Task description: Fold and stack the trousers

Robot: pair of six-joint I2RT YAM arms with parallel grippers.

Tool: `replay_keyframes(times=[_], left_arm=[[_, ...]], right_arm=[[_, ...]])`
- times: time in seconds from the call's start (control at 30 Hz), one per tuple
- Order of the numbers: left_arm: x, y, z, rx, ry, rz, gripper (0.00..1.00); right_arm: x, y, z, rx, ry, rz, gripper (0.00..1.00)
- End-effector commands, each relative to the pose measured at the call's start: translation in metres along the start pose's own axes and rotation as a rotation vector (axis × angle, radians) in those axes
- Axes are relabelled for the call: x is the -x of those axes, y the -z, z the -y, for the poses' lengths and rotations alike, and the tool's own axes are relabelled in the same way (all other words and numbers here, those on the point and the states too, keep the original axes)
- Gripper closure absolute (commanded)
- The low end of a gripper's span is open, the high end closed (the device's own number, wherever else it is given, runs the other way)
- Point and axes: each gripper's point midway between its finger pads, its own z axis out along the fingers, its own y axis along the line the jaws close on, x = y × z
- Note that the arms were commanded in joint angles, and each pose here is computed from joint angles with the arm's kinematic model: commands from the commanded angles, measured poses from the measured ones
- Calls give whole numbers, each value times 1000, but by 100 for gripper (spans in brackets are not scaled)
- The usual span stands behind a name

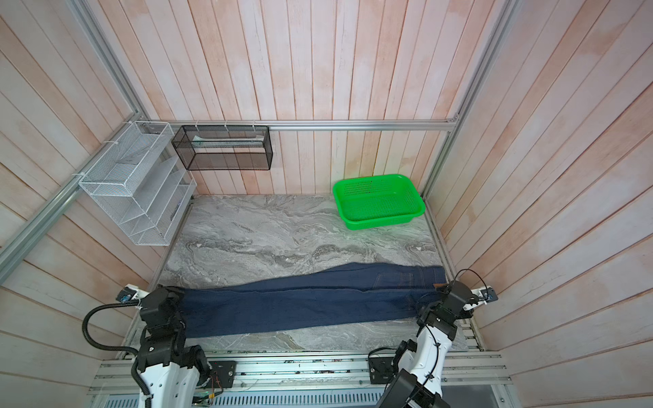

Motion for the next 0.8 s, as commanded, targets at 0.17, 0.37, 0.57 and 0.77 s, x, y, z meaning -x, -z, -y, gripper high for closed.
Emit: replay_keyframes(times=[0.17,0.37,0.57,0.77], left_arm=[[6,2,-12,83,13,10,50],[37,12,7,24,3,63,51],[33,19,52,-157,43,-77,52],[-15,24,92,-311,11,-400,50]], right_arm=[[2,5,19,-115,-16,0,54],[27,13,-11,-37,-27,-10,51],[-12,30,-64,125,-52,-237,53],[-100,80,-102,260,30,-541,64]])
